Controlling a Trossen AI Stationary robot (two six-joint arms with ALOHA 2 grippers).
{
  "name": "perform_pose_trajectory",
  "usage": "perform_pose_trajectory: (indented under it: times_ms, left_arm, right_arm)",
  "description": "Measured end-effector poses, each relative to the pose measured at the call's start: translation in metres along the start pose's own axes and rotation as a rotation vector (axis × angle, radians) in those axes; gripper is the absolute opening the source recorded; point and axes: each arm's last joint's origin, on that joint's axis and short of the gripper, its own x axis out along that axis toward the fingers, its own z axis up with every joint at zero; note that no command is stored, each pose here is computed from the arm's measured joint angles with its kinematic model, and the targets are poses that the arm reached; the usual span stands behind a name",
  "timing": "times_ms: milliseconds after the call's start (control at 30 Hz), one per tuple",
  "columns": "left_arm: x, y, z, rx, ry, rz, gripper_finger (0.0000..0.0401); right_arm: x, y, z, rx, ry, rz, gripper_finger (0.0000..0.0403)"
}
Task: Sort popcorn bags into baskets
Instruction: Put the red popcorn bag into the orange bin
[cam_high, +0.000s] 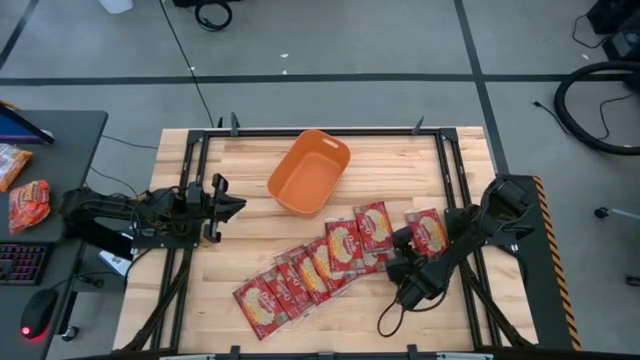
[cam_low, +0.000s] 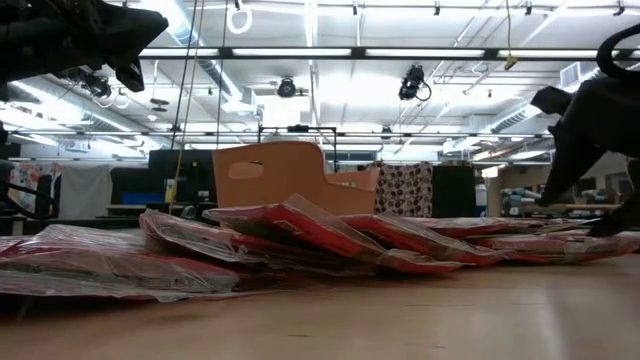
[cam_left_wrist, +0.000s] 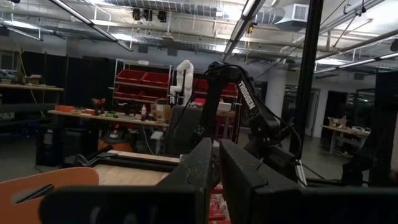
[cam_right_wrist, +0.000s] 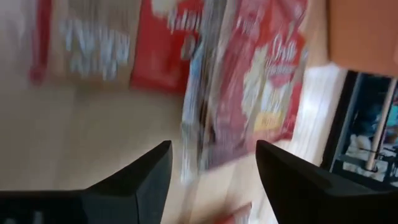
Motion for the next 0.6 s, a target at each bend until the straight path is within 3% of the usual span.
perform_pose_trajectory:
  times_ms: [300,600]
  left_arm:
    - [0.0,0.0,0.0,0.001,0.002,0.0,0.0036]
    - [0.0,0.0,0.0,0.002,0.003,0.0,0.0036]
  right_arm:
    - [0.016,-0.002,0.006,0.056,-0.067,-0.032,0.0214]
    - [0.029,-0.009,0.008,0.115,-0.051,-0.017,0.01]
